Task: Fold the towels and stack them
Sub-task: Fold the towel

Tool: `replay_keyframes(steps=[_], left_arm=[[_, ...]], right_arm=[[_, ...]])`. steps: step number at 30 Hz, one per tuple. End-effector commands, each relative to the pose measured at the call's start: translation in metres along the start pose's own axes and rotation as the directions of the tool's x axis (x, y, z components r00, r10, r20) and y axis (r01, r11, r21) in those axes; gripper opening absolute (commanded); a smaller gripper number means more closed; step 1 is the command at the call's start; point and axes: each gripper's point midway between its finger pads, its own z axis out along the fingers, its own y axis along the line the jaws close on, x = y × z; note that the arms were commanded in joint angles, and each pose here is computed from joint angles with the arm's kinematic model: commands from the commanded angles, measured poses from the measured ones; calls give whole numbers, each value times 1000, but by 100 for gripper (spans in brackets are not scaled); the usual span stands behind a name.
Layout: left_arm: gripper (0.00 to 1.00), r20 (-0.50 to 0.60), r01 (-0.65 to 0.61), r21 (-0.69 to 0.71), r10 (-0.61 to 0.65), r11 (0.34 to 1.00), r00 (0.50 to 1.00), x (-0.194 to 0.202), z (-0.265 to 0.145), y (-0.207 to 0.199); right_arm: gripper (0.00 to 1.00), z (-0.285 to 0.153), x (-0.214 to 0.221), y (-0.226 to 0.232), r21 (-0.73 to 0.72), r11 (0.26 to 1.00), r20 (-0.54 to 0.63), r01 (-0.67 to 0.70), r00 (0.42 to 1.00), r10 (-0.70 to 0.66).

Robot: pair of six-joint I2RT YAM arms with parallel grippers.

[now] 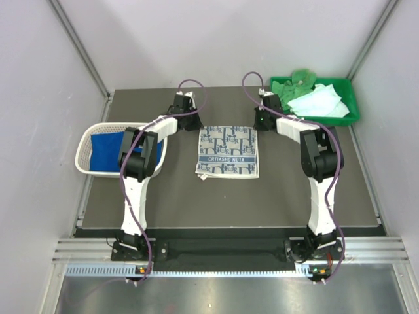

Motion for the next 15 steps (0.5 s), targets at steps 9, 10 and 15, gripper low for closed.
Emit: replay_keyframes(steps=[9,10,15], left_arm=[[0,181,-20,66,8,998,983,-38,-22,-17],[0,184,-15,72,1,997,983,-35,-24,-17],[0,294,-31,122,-7,992,956,-60,-47,-30]], right_arm=[[0,-23,-55,16,-85,996,166,-1,986,15],[0,-25,-55,16,-88,996,170,-1,985,16],[0,-45,-75,20,-112,994,262,8,965,22]])
